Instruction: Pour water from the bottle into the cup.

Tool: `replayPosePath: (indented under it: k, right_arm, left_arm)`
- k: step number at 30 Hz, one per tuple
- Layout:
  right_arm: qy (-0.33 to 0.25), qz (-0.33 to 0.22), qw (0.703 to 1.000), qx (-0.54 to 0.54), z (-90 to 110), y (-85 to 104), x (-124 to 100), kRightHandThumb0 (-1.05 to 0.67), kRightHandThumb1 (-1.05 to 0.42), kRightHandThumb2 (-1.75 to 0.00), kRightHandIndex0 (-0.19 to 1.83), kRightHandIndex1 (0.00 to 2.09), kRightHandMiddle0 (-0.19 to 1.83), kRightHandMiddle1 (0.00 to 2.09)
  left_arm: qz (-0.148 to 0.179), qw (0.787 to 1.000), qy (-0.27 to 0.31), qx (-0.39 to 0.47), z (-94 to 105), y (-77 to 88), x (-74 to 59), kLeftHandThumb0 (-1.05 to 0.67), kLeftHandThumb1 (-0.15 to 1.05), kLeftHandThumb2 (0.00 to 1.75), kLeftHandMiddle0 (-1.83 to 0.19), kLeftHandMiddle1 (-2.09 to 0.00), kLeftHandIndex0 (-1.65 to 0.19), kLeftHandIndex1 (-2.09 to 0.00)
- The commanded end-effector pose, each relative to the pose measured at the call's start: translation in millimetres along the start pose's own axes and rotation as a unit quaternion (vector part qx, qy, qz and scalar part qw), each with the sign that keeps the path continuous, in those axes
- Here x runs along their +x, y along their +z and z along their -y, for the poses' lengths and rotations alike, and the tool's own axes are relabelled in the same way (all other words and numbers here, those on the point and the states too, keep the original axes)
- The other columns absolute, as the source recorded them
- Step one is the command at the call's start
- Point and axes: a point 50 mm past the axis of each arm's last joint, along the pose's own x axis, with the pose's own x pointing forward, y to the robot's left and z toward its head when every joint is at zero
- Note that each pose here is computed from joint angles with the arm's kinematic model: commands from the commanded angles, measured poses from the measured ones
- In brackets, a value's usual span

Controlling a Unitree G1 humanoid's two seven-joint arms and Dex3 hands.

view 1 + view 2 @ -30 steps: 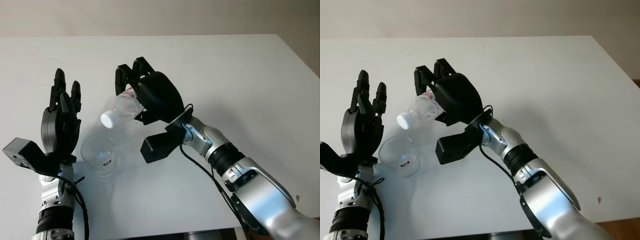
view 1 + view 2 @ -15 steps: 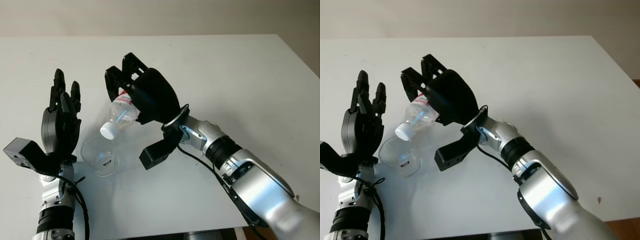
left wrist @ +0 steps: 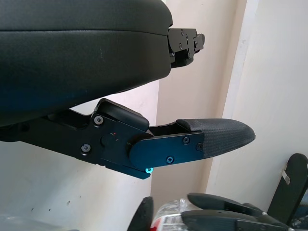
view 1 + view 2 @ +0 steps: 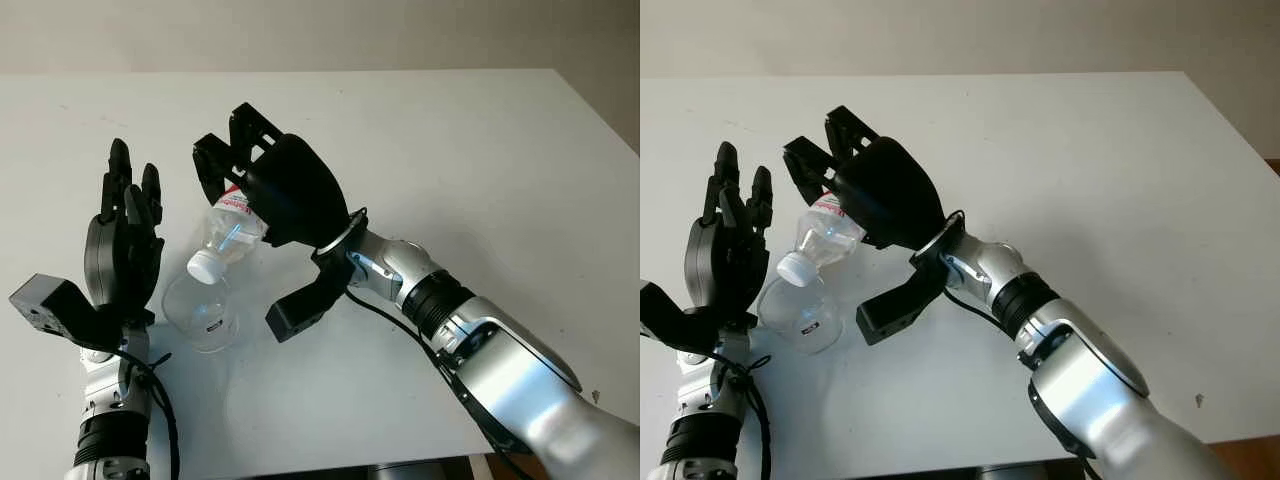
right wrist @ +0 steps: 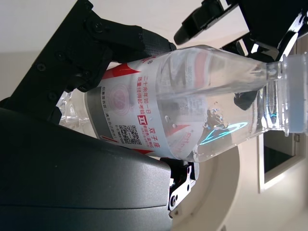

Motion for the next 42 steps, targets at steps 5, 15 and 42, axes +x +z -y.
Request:
replayPosePath:
  k: [5,15,42]
  right_arm:
    - [-0.031,0.037,0.998,-0.037,7.1,7.7,16.9,-0.22,-0.45,-1.14,1.17,2.09,0.59,2.09]
    - [-0.043,0.065,0.992,-0.094,7.1,9.3,18.6,-0.26,-0.46,-1.11,1.24,2.09,0.6,2.09]
    - [-0.01,0.023,1.0,-0.015,8.0,3.8,18.3,-0.23,-0.46,-1.08,1.22,2.09,0.58,2.09]
  left_arm:
    - [-0.006,1.0,-0.002,-0.004,2.8,-5.2,-2.1,-0.88,1.05,0.55,0.04,0.0,0.1,0.0]
    - [-0.008,1.0,-0.001,-0.005,3.2,-5.9,-2.3,-0.88,1.05,0.57,0.05,0.0,0.11,0.0]
    - [-0.006,1.0,0.001,-0.005,3.3,-5.0,-1.5,-0.88,1.05,0.57,0.03,0.0,0.1,0.0]
